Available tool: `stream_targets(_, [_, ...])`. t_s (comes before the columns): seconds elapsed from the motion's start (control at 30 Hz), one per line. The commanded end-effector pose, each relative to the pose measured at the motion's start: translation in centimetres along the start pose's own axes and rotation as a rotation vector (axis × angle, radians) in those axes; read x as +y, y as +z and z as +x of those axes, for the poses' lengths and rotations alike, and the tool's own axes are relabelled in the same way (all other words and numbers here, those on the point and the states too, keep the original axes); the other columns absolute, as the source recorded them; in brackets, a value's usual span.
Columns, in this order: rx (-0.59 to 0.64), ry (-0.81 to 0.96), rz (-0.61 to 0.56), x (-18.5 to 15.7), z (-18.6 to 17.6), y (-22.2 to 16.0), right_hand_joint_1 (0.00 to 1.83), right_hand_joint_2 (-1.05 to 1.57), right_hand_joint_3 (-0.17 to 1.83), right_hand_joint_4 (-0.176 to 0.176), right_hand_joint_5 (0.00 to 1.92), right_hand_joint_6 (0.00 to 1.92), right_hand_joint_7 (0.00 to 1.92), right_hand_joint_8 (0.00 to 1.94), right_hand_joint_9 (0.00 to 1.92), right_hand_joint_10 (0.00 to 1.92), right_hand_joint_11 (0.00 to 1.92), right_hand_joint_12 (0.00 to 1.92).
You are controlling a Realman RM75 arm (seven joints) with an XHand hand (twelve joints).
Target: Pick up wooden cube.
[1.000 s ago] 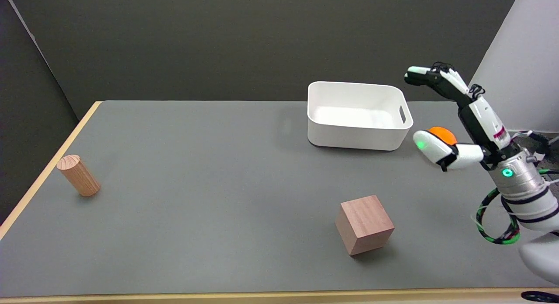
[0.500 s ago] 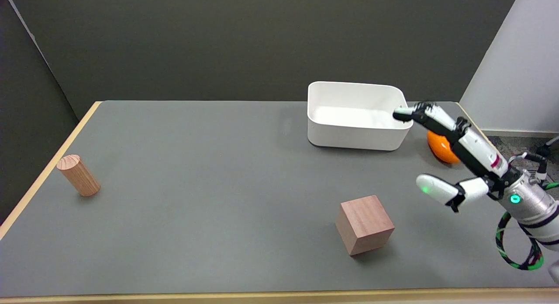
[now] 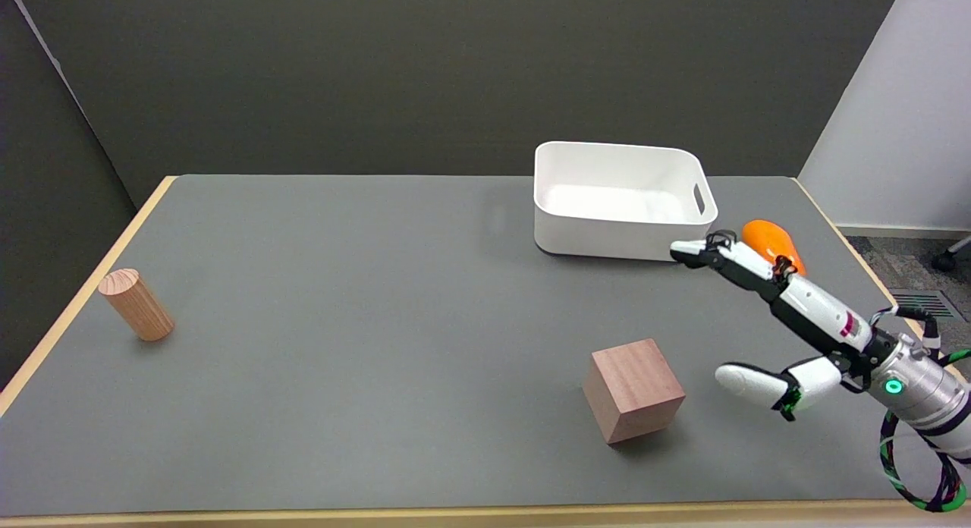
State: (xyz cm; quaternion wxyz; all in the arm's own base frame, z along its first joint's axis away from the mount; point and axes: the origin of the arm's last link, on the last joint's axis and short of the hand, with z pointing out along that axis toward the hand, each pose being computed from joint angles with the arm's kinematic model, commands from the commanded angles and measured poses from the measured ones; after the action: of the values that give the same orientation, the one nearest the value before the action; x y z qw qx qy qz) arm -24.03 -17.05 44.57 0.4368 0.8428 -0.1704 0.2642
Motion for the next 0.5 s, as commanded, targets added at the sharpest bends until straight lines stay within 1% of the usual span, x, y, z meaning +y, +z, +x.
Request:
stream_targets(0.03, [-0.086, -0.013, -0.086, 0.6, -3.0, -0.9, 0.59, 0.57, 0.82, -0.037, 0.14, 0.34, 0.17, 0.29, 0.00, 0.68, 0.00, 1.04])
stream_targets(0.07, [-0.090, -0.025, -0.091, 0.7, -3.3, -0.7, 0.59, 0.56, 0.83, -0.038, 0.14, 0.34, 0.15, 0.30, 0.00, 0.67, 0.00, 1.03])
stream_targets(0.13, [-0.098, -0.052, -0.097, 0.8, -3.6, -0.3, 0.58, 0.52, 0.91, -0.039, 0.09, 0.42, 0.07, 0.32, 0.00, 0.55, 0.00, 1.00])
stream_targets(0.27, [-0.107, -0.102, -0.080, 0.7, -4.0, 0.7, 0.59, 0.52, 0.90, -0.041, 0.08, 0.42, 0.04, 0.23, 0.00, 0.44, 0.00, 0.96])
stream_targets(0.5, [-0.108, -0.180, -0.039, -0.2, -4.1, 2.2, 0.59, 0.51, 0.90, -0.044, 0.07, 0.42, 0.04, 0.21, 0.00, 0.41, 0.00, 0.95])
